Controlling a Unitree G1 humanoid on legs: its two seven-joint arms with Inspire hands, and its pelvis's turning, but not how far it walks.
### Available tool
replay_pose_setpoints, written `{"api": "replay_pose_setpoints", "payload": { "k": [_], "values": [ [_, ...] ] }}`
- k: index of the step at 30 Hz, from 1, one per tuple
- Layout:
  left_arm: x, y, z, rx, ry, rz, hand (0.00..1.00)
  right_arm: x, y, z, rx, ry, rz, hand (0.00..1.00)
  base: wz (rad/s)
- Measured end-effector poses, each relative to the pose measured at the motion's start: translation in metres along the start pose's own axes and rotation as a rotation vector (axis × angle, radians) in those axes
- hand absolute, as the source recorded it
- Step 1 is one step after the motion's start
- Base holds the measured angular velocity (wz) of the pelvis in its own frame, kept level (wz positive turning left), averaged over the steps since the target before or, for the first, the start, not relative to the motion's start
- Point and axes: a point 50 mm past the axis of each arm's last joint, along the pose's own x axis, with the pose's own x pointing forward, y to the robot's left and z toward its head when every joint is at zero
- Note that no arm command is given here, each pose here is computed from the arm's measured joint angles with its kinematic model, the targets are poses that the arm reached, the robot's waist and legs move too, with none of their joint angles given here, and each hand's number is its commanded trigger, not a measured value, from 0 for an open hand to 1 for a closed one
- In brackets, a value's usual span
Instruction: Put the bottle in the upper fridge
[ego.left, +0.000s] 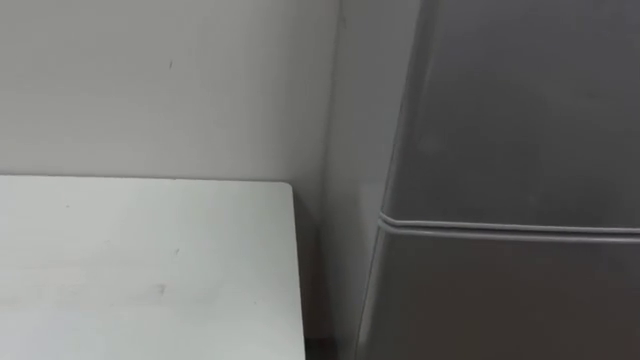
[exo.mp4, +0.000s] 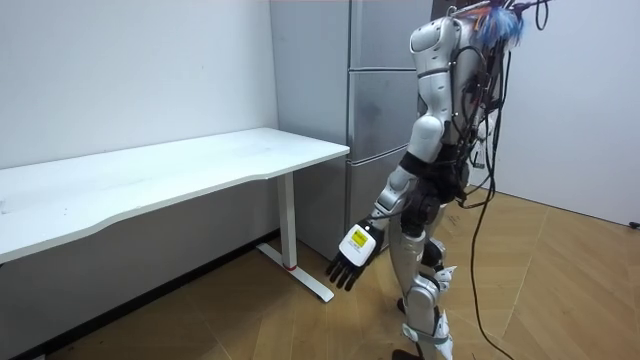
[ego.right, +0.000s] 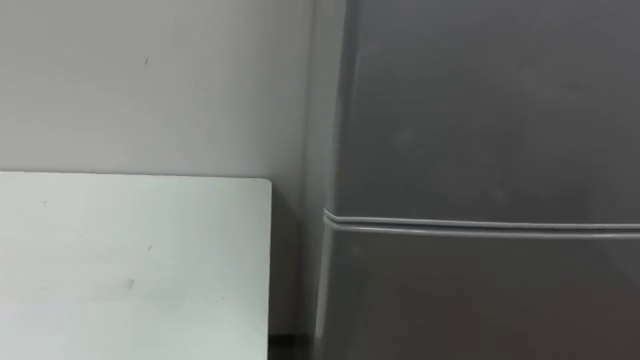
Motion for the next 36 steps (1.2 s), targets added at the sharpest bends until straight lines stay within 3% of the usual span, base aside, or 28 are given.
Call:
{"api": "replay_pose_setpoints", "payload": {
  "k": [9, 17, 23, 29, 36],
  "values": [
    [-0.002, -0.008, -0.007, -0.010, 0.027, -0.037, 0.00, 0.004, -0.068, -0.088, -0.366, 0.226, -0.041, 0.00, -0.03],
    [-0.006, -0.020, -0.018, -0.007, 0.070, -0.075, 0.00, -0.012, -0.110, -0.140, -0.833, 0.367, 0.156, 0.00, -0.02],
    [-0.006, -0.024, -0.019, 0.011, 0.082, -0.110, 0.00, -0.025, -0.114, -0.159, -1.107, 0.421, 0.433, 0.00, 0.00],
    [-0.006, -0.033, -0.013, 0.064, 0.062, -0.146, 0.00, -0.042, -0.102, -0.176, -1.235, 0.478, 0.670, 0.00, 0.00],
    [-0.006, -0.036, -0.009, 0.109, 0.038, -0.159, 0.00, -0.046, -0.093, -0.180, -1.288, 0.503, 0.786, 0.00, 0.07]
  ]
}}
